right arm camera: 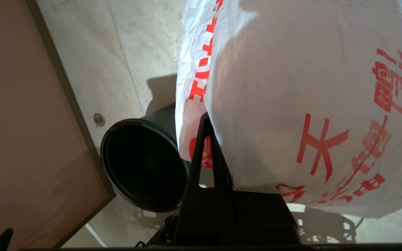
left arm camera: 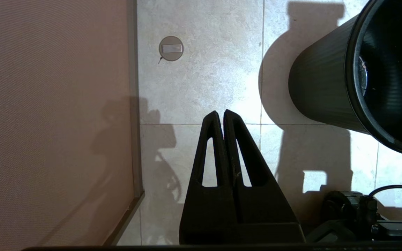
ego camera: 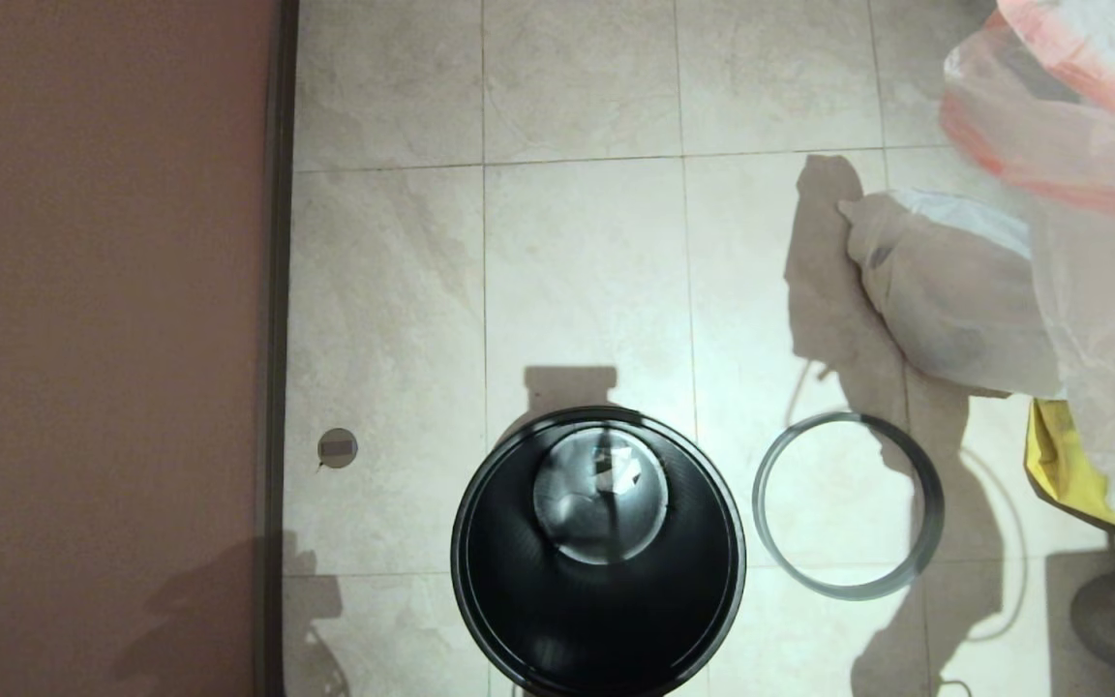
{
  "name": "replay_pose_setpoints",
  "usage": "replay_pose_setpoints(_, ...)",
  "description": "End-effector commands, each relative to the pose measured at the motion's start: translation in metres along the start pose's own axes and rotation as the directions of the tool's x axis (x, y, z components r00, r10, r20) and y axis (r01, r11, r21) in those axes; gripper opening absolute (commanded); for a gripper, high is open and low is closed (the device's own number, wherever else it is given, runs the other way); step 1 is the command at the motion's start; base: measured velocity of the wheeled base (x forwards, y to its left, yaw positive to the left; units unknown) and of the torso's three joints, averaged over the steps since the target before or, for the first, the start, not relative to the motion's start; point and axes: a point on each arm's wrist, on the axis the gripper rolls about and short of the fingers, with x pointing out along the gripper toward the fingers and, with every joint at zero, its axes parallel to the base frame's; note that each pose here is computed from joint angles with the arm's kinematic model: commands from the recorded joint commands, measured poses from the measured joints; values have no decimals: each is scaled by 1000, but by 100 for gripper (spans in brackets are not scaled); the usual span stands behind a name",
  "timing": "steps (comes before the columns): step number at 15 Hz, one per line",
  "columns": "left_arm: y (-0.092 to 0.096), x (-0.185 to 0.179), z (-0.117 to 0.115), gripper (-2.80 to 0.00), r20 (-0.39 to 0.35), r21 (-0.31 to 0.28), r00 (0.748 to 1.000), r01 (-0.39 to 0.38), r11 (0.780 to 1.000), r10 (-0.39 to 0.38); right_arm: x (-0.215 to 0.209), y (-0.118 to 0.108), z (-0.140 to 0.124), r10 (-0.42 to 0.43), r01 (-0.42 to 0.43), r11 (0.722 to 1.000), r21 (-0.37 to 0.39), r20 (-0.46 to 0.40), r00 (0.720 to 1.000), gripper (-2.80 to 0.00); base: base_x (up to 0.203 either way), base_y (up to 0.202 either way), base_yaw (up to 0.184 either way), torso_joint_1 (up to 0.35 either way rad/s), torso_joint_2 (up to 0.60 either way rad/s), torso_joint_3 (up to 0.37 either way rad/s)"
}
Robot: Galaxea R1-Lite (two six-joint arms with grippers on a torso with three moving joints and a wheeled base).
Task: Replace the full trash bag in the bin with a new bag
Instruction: Put the new garbage bag on the trash can
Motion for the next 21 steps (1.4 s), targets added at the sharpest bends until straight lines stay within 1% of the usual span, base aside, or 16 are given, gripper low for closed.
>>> replay_pose_setpoints(1,0,0,0,-280,-1,-1,1000,-1,1000,1,-11,-3,-3,-31,31,999,11,31,999,-280,0,0,0,0,0,0)
replay_pose_setpoints(5,0,0,0,-280,-1,-1,1000,-1,1000,1,-29,-7,-12,-50,49,999,14,60,997,-280,0,0,0,0,0,0)
replay_pose_setpoints(7,0,0,0,-280,-1,-1,1000,-1,1000,1,-27,-11,-21,-73,72,997,16,33,997,-280,0,0,0,0,0,0)
replay_pose_setpoints(8,0,0,0,-280,-1,-1,1000,-1,1000,1,-28,-12,-23,-79,78,997,18,36,996,-280,0,0,0,0,0,0)
replay_pose_setpoints(11,0,0,0,-280,-1,1,1000,-1,1000,1,-32,-11,-20,-82,81,997,18,60,995,-280,0,0,0,0,0,0)
replay_pose_setpoints(16,0,0,0,-280,-3,10,1000,2,1000,-2,-35,-10,-18,-80,79,997,18,73,994,-280,0,0,0,0,0,0)
replay_pose_setpoints(21,0,0,0,-280,-1,10,1000,2,1000,-2,-39,-10,-19,-78,77,997,18,76,994,-280,0,0,0,2,1,144)
